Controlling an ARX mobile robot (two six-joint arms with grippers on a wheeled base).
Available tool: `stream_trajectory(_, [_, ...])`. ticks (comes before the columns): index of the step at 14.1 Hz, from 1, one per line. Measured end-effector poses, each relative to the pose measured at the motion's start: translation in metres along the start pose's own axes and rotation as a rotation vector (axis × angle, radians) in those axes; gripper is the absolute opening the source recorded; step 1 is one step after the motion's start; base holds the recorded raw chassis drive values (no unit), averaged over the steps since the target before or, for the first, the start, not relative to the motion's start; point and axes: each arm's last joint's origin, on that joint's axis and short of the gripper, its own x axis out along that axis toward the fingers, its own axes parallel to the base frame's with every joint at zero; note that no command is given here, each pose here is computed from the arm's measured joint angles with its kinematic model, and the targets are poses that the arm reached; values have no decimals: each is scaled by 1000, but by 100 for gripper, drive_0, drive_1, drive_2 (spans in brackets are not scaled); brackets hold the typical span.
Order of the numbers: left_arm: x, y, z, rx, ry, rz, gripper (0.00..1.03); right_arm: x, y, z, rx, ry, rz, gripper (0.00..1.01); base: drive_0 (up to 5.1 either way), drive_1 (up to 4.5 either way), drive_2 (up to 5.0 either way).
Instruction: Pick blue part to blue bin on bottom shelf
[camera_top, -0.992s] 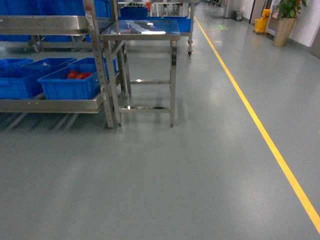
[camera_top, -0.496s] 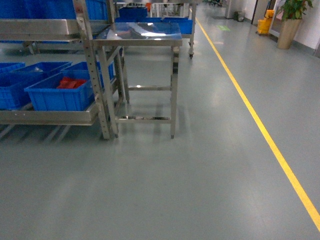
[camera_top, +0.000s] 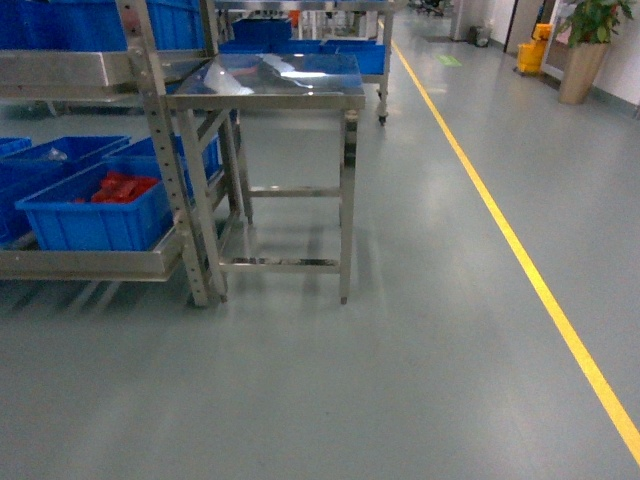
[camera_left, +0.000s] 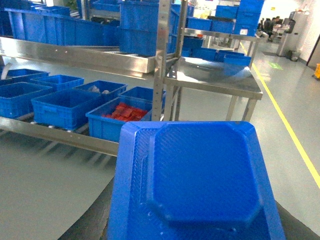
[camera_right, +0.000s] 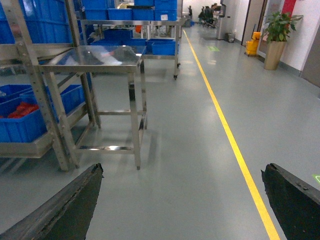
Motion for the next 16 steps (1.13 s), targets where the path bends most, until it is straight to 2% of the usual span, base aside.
stream_trajectory(16, [0, 0, 0, 1, 1, 3, 43, 0, 0, 0, 0, 1, 0, 98, 4, 428, -420])
